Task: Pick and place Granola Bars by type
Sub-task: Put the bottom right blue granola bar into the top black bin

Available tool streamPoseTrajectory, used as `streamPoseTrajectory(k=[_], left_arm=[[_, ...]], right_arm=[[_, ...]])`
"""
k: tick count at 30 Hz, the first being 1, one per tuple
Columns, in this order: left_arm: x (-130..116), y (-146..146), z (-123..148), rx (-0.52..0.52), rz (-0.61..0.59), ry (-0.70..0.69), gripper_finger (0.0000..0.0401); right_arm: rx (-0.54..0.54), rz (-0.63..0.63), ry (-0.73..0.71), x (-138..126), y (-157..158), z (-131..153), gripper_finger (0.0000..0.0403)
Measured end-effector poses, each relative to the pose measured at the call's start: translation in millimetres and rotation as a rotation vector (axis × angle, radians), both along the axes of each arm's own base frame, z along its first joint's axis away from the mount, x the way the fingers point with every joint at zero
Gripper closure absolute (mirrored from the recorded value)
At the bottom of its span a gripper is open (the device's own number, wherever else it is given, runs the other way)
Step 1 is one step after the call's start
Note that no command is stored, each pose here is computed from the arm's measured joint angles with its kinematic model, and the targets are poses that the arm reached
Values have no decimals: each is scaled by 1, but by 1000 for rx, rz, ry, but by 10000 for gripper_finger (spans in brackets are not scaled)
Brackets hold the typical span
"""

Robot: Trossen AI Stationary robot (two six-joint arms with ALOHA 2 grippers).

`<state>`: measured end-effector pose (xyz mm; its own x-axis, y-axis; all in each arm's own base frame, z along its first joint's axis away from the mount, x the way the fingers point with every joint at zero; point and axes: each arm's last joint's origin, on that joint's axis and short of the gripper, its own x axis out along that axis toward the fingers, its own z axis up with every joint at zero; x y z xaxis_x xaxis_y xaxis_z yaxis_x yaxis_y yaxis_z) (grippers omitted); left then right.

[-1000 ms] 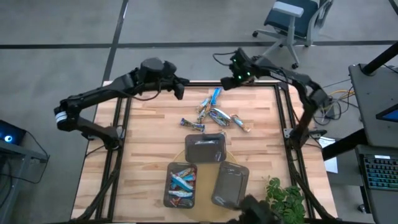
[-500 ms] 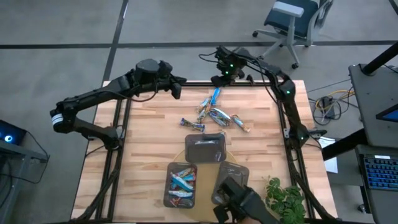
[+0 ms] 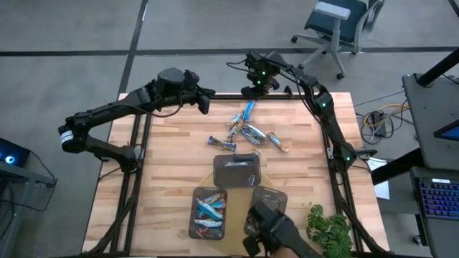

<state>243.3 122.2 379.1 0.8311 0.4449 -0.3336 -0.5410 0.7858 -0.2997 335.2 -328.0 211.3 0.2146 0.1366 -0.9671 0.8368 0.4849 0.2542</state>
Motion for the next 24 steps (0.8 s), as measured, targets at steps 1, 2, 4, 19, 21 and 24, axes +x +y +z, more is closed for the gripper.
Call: streamPoseTrajectory(k=[1,2,4,19,21,24], left_arm=[[0,0,0,1,1,-1,401],[0,0,0,1,1,-1,401],[0,0,0,1,1,-1,401],[0,0,0,-5,2,-4,401],[0,0,0,-5,3,-4,401],[0,0,0,-6,3,-4,401]], right_arm=[[6,2,5,0,1,-1,394],[12,3,9,0,2,-2,394],[27,-7,23,0,4,-4,394],[-16,-6,7,-2,-4,-8,394],[-6,-11,18,-3,-3,-12,394],[15,-7,35,-4,-1,-18,395]])
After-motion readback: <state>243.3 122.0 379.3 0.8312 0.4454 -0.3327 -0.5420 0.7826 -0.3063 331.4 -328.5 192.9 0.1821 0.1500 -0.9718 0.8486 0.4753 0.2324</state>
